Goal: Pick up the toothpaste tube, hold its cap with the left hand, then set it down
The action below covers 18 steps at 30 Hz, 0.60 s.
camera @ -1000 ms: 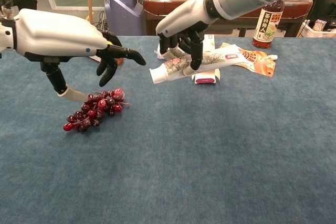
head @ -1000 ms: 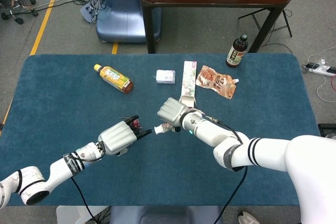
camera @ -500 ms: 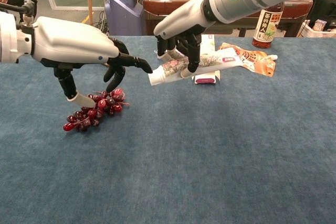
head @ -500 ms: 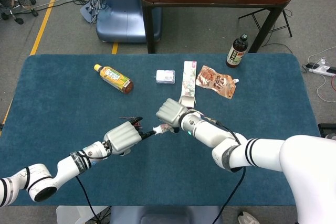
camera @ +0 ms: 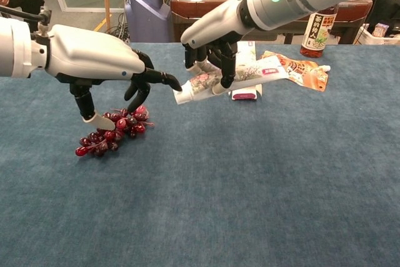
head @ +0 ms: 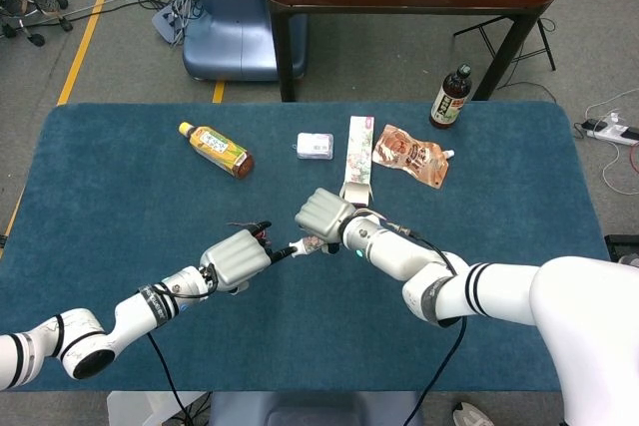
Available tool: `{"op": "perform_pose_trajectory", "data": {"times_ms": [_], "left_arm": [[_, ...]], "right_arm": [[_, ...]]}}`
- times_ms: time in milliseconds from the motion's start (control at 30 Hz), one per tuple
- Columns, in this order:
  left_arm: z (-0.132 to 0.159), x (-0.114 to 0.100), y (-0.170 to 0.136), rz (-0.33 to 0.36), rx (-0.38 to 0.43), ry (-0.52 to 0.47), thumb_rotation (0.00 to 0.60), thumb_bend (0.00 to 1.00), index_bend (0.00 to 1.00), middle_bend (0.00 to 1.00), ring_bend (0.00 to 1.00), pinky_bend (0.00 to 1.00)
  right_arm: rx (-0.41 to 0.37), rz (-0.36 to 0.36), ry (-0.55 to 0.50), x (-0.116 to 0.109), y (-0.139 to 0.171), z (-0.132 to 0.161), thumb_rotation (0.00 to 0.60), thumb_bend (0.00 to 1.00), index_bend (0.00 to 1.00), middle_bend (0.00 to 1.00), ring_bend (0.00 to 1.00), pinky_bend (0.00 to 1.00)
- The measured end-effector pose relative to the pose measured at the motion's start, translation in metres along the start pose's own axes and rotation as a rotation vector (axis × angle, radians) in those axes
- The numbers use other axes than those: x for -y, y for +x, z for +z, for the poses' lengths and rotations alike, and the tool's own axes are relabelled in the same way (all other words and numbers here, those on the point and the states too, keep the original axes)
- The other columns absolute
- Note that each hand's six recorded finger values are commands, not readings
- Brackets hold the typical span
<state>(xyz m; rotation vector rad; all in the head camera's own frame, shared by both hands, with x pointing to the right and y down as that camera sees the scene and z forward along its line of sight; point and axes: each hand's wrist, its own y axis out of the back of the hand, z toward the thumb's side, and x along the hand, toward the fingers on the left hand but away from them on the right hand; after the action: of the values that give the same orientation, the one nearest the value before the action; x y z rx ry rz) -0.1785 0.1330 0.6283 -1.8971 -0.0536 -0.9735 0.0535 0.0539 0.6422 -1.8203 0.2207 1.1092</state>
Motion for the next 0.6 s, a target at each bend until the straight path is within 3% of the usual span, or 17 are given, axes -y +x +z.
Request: {"op": "perform_pose_trajectory", "data": {"times_ms": [600], "left_arm": [[-0.0034, 0.0079, -0.0002, -0.035, -0.021, 0.012, 0.600, 0.22, 0.02, 0.47, 0.41, 0.05]], "right_arm": [[0.000, -0.013, -0.007, 0.0001, 0.0012, -0.0027, 0.600, 0.96, 0.75, 0.68, 0.56, 0.39]]}}
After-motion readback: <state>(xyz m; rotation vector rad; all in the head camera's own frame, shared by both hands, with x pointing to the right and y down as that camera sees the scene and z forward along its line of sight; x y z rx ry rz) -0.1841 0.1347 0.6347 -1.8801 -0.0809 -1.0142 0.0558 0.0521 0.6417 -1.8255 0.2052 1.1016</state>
